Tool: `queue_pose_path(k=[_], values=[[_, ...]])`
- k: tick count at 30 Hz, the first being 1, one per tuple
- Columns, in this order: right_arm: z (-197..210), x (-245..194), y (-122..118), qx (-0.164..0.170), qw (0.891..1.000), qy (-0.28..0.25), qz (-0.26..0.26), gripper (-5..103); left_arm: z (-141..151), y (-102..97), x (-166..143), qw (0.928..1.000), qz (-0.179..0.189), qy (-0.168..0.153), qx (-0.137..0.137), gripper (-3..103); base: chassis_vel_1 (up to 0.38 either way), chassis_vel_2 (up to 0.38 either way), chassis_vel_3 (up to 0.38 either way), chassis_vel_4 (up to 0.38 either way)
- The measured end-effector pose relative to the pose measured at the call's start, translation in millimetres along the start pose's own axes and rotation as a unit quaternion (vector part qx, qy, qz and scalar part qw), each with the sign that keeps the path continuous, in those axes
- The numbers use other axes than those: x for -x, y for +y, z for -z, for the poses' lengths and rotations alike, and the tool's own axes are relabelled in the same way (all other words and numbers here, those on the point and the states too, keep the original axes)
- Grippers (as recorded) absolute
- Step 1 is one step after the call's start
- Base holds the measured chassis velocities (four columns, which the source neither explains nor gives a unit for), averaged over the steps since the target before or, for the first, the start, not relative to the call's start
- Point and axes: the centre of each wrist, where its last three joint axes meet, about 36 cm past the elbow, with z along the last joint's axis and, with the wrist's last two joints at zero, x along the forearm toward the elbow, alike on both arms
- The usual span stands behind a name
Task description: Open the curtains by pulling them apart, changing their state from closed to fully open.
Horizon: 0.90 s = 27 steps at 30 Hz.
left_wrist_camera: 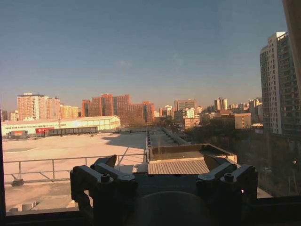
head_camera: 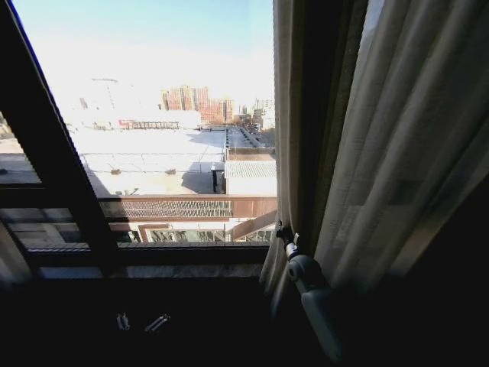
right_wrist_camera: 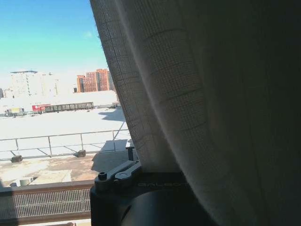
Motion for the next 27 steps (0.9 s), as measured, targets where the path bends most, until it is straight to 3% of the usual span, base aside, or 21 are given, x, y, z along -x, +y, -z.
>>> queue_pose_path(k=[27], values=[[-3.4,-16.1,-5.9,0.000,1.000,-0.009,0.006,0,-6.4,-5.3,5.4,1.0000,-0.006,0.001,-0.005,100,-0.355,-0.355,0.357,0.356]])
